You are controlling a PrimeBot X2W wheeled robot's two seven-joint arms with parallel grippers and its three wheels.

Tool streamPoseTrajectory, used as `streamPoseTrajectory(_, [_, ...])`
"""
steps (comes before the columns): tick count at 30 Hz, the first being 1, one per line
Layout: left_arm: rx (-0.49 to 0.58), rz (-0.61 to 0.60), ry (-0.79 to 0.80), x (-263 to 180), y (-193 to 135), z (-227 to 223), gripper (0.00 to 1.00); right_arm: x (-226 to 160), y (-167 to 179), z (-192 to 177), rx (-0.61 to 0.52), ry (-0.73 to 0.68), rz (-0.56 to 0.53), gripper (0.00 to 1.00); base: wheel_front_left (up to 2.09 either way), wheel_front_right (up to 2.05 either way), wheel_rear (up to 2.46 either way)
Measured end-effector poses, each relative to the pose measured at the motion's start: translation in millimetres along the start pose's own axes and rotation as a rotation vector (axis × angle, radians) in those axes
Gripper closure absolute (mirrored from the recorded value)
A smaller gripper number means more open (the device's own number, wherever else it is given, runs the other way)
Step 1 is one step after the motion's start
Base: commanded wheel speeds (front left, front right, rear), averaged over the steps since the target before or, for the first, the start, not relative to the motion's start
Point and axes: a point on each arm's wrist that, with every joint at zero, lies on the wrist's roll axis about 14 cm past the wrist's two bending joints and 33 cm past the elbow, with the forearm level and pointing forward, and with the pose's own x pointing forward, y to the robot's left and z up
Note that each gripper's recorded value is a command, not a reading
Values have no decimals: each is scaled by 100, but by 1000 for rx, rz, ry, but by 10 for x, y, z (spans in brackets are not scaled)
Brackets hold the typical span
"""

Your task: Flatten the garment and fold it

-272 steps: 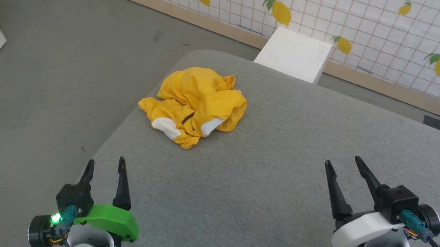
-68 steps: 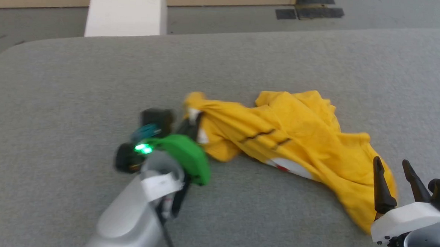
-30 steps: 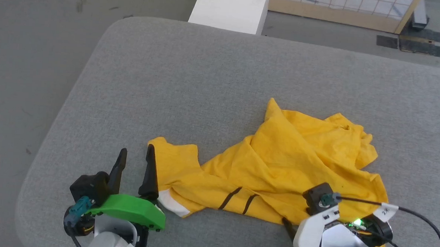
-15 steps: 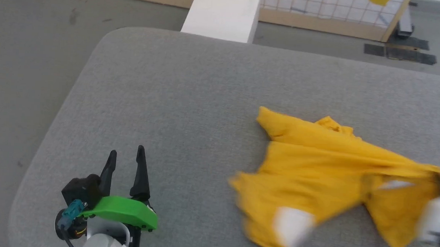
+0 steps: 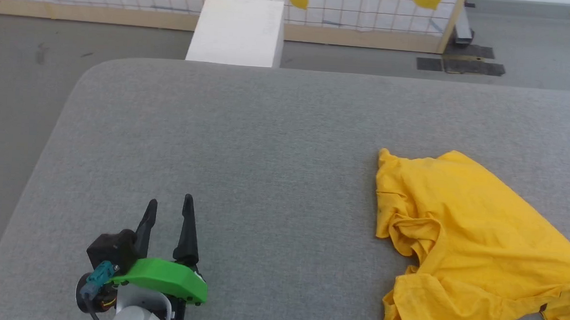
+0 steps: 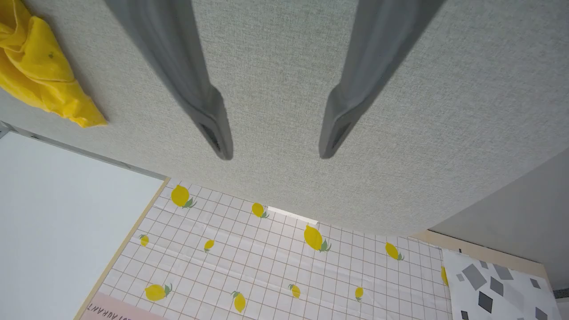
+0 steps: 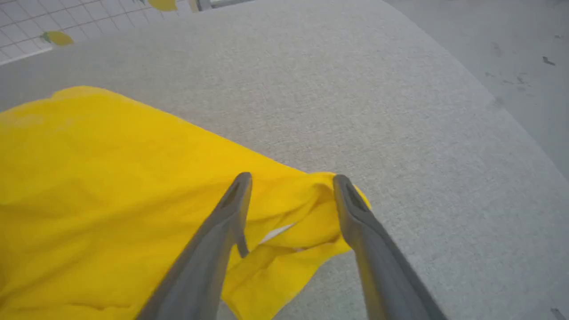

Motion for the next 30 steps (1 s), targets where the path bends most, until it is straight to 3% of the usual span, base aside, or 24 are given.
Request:
streamPoseTrajectory(5, [-3, -30, 5, 30, -90, -19, 0, -223, 673, 72, -30, -84, 231, 0, 0, 0, 0])
streamPoseTrajectory(12, [-9, -47, 28, 32, -144, -102, 0, -753, 1865, -202, -128, -42, 614, 0, 0, 0, 0])
streamPoseTrajectory(15, [-16, -50, 37, 35, -160, -135, 0, -875, 2141, -344, -192, -8, 696, 0, 0, 0, 0])
streamPoseTrajectory(21, [-19, -30, 40, 33, -92, -147, 0, -839, 2201, -722, -349, 143, 693, 0, 0, 0, 0])
streamPoseTrajectory(22, [-19, -23, 41, 32, -72, -149, 0, -819, 2192, -738, -360, 153, 686, 16, 0, 0, 0])
streamPoseTrajectory(23, [-19, -18, 41, 30, -57, -150, 0, -798, 2181, -739, -361, 156, 681, 57, 0, 0, 0])
streamPoseTrajectory(24, [-19, -13, 43, 26, -40, -155, 0, -770, 2158, -739, -366, 160, 670, 87, 0, 0, 0])
streamPoseTrajectory(25, [-19, -8, 45, 22, -25, -163, 0, -745, 2139, -737, -371, 164, 661, 100, 0, 0, 0])
streamPoseTrajectory(30, [-21, 0, 46, 15, -9, -166, 0, -661, 2010, -610, -350, 140, 612, 100, 0, 0, 0])
